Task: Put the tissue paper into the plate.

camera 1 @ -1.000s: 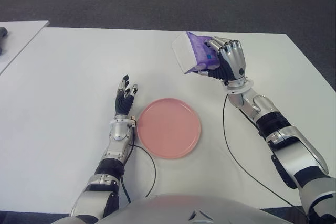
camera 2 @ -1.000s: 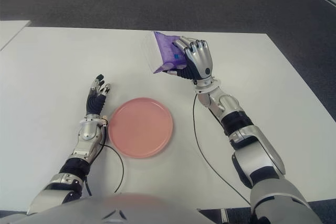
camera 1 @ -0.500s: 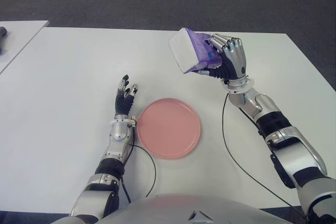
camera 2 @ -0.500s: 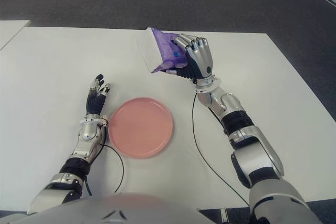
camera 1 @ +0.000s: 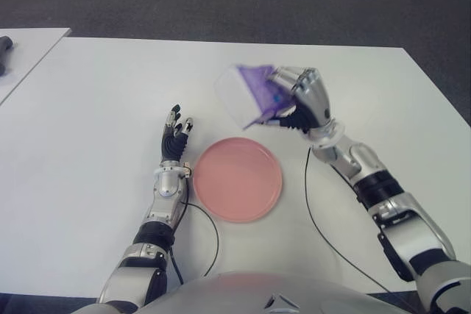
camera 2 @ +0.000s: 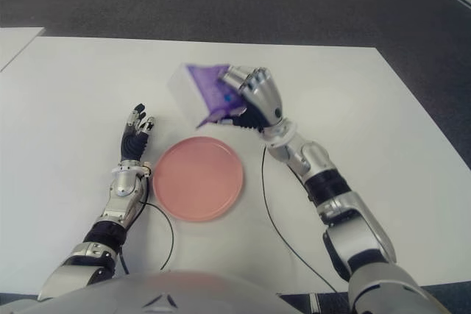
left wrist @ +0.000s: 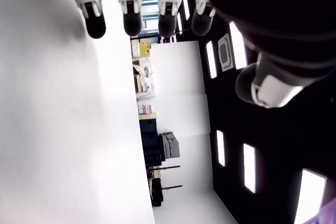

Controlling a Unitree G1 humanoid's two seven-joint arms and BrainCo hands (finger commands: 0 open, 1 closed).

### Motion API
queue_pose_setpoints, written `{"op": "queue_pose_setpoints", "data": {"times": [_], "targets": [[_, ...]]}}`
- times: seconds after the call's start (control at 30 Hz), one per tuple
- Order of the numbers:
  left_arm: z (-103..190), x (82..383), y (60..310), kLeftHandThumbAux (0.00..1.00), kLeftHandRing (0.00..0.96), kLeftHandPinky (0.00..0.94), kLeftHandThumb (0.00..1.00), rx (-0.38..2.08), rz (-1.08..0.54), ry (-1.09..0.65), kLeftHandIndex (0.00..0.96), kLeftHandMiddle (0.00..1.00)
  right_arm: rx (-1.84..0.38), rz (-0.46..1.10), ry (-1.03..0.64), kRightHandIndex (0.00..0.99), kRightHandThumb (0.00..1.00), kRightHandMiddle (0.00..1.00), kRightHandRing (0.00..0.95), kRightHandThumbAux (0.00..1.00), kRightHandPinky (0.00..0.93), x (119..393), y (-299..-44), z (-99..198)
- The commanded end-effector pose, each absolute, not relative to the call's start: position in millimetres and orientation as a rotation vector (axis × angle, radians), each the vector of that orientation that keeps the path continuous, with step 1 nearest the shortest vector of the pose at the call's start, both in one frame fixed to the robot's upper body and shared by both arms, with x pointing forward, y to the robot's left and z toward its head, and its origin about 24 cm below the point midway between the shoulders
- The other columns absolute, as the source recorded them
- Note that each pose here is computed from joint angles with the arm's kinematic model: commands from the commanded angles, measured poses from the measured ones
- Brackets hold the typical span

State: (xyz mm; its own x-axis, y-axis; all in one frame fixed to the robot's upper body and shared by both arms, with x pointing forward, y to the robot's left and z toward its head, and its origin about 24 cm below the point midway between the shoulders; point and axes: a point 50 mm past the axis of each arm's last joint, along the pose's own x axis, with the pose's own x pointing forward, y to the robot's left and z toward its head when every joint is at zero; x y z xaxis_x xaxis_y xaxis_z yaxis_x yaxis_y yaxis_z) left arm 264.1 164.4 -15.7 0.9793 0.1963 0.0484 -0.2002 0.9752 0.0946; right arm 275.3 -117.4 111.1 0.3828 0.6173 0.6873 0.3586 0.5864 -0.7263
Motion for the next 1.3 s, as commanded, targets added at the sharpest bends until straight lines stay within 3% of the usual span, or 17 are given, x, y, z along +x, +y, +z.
{"op": "queue_pose_setpoints", "data": {"times": [0.03,0.17,0.5,0.9,1.3], "targets": [[-19.3,263.7,163.5,0.449,0.000,0.000,0.000,0.101,0.197,-0.013,0.000,0.000,-1.015,0.355,-1.202,0.398,0.854,0.531,0.845,0.679,0.817,264.3,-116.8,103.5],[-19.0,264.4,162.6,0.452,0.000,0.000,0.000,0.102,0.193,-0.013,0.000,0.000,-0.999,0.489,-1.148,0.397,0.853,0.533,0.845,0.680,0.814,264.3,-106.7,86.5],[-18.6,265.4,161.3,0.453,0.000,0.000,0.000,0.097,0.192,-0.017,0.000,0.000,-0.989,0.626,-1.128,0.395,0.852,0.534,0.844,0.680,0.818,257.5,-100.9,73.4],[-17.6,265.7,159.3,0.453,0.000,0.000,0.000,0.103,0.194,-0.020,0.000,0.000,-1.030,0.722,-1.047,0.395,0.852,0.535,0.836,0.680,0.817,253.8,-95.6,66.2],[-16.7,266.2,159.1,0.456,0.000,0.000,0.000,0.096,0.187,-0.026,0.000,0.000,-1.089,0.684,-1.050,0.396,0.852,0.535,0.834,0.680,0.822,257.1,-93.3,61.9]]}}
